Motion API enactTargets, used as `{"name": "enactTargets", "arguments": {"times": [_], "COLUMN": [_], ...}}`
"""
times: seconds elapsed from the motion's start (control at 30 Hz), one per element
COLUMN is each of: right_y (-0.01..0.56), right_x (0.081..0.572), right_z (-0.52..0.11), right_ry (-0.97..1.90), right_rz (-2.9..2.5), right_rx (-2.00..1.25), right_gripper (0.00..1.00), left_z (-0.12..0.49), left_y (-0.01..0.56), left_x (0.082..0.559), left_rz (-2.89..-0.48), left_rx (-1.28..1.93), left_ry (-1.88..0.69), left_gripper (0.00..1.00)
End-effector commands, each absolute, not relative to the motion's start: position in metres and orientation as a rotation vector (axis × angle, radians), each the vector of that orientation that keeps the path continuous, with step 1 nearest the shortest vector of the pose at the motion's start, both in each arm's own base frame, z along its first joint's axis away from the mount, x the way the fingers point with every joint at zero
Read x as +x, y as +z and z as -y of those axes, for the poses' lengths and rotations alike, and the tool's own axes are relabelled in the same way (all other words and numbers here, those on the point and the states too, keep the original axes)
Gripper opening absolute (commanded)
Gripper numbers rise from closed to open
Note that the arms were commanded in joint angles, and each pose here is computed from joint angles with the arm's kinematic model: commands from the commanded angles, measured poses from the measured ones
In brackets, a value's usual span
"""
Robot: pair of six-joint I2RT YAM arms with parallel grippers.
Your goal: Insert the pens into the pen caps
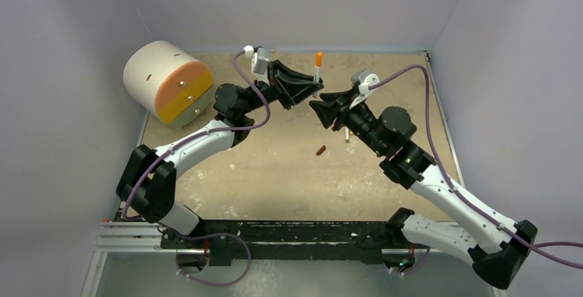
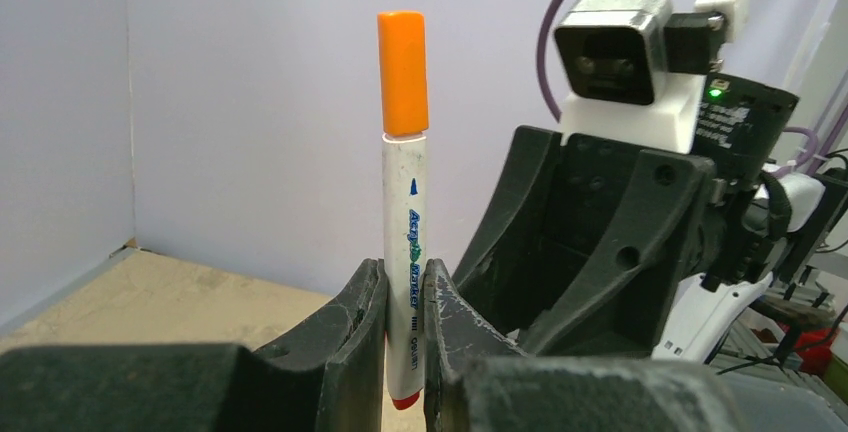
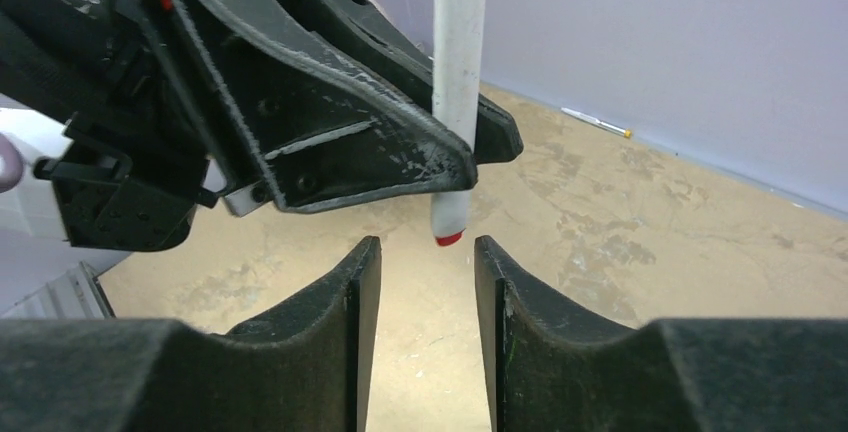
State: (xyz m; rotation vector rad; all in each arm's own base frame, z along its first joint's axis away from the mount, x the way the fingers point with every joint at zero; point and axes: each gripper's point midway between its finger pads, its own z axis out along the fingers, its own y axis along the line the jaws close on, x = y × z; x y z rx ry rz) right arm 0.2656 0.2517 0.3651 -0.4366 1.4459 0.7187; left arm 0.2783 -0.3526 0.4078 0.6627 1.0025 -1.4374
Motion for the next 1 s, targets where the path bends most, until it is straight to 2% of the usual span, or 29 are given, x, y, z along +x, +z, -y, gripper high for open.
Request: {"name": "enactTargets", "arguments": {"times": [0.0, 0.27, 0.43, 0.57, 0.97], "right_y": [0.382, 0.389, 0.404, 0.419, 0.445], "right_x": [0.250, 0.240, 0.262, 0.272, 0.281], "right_z": [-0.237, -0.211, -0.189, -0.203, -0.231], "right_ry": [0.720, 0.684, 0.618, 0.631, 0.701], "right_rz": [-1.398, -1.411, -1.439, -1.439, -1.396], "right_rx": [-0.430, -0.355, -0.126, -0.147, -0.204], "right_gripper": [0.43, 0.47, 0.49, 0.54, 0.56], "left_z": [0.349, 0.350, 0.351, 0.348, 0.347], "left_y": [0.409, 0.382, 0.369, 0.362, 0.358], "left_x": [0.283, 0.305, 0.302, 0.294, 0.270], "left_rz": [-0.990, -1.066, -1.079, -1.091, -1.063], "left_rx": [0.660, 0.649, 0.681, 0.694, 0.765], "left_ry": [-1.357, -1.237, -1.230, -1.230, -1.314], "left_gripper": [0.00, 0.00, 0.00, 0.00, 0.00]}}
